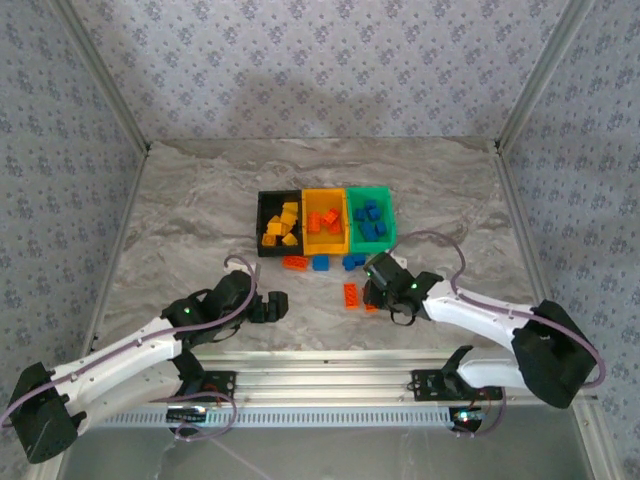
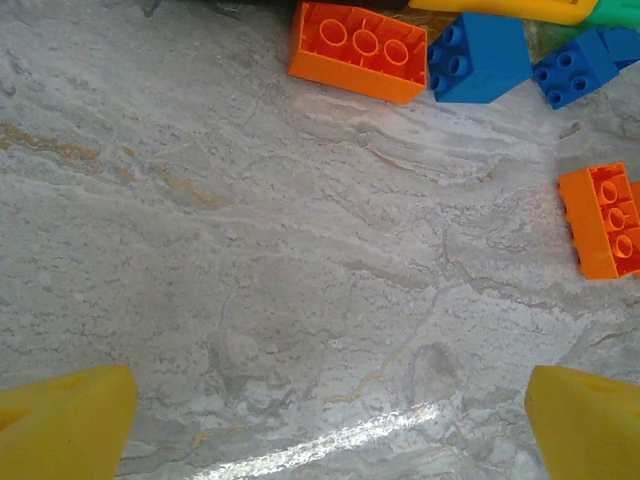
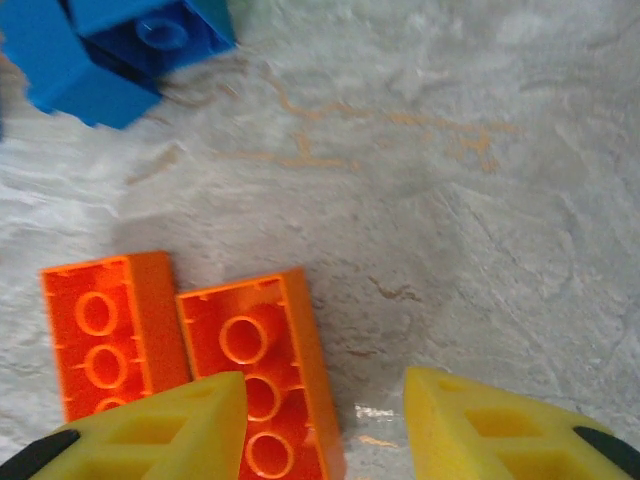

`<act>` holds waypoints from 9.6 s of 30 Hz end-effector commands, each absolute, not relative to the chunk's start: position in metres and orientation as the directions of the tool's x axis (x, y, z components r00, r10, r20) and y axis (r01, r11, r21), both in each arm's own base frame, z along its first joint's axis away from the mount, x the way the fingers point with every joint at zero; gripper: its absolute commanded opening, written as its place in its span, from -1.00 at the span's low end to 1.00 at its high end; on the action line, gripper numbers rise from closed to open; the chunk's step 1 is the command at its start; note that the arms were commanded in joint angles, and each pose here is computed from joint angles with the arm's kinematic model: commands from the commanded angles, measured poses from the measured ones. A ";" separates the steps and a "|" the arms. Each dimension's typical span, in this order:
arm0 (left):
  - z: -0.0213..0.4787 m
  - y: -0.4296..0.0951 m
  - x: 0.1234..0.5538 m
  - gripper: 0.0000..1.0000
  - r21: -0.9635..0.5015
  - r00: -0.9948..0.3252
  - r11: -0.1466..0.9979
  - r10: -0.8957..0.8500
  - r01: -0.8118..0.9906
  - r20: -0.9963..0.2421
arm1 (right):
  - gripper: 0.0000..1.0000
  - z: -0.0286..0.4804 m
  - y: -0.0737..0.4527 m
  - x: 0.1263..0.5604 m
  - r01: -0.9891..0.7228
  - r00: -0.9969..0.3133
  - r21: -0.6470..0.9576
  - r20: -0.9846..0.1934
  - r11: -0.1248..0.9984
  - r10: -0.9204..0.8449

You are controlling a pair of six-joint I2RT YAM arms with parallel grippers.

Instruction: Sort the legos into containers by color

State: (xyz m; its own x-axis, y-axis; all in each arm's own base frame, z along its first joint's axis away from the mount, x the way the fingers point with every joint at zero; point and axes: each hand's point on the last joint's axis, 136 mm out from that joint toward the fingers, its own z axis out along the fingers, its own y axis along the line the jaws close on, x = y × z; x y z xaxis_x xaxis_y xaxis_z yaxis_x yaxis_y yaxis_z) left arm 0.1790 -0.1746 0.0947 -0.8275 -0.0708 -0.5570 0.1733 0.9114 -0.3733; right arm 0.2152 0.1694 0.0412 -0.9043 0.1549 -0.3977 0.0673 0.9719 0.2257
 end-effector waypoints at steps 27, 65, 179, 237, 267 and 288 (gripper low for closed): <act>0.103 -0.181 0.184 0.99 -0.405 -0.820 0.898 -0.097 0.173 -0.564 | 0.49 0.053 0.150 0.218 0.050 -0.898 0.140 -0.428 0.989 0.106; 0.117 -0.164 0.175 1.00 -0.402 -0.807 0.901 -0.113 0.162 -0.580 | 0.00 0.127 0.292 0.421 -0.078 -0.847 0.175 -0.530 0.981 0.027; 0.106 -0.148 0.170 0.99 -0.405 -0.811 0.906 -0.143 0.125 -0.568 | 0.00 0.036 0.309 0.328 -0.052 -0.854 0.146 -0.519 0.988 0.032; 0.104 -0.156 0.173 0.99 -0.421 -0.820 0.897 -0.137 0.136 -0.556 | -0.06 0.077 0.236 0.320 -0.070 -0.840 0.083 -0.542 0.994 -0.014; 0.104 -0.152 0.171 1.00 -0.429 -0.816 0.894 -0.152 0.127 -0.558 | -0.09 0.040 0.228 0.323 -0.016 -0.881 -0.042 -0.473 0.999 -0.035; 0.104 -0.153 0.170 0.99 -0.433 -0.820 0.893 -0.152 0.126 -0.552 | -0.59 0.058 0.246 0.317 -0.082 -0.851 0.024 -0.522 0.996 -0.058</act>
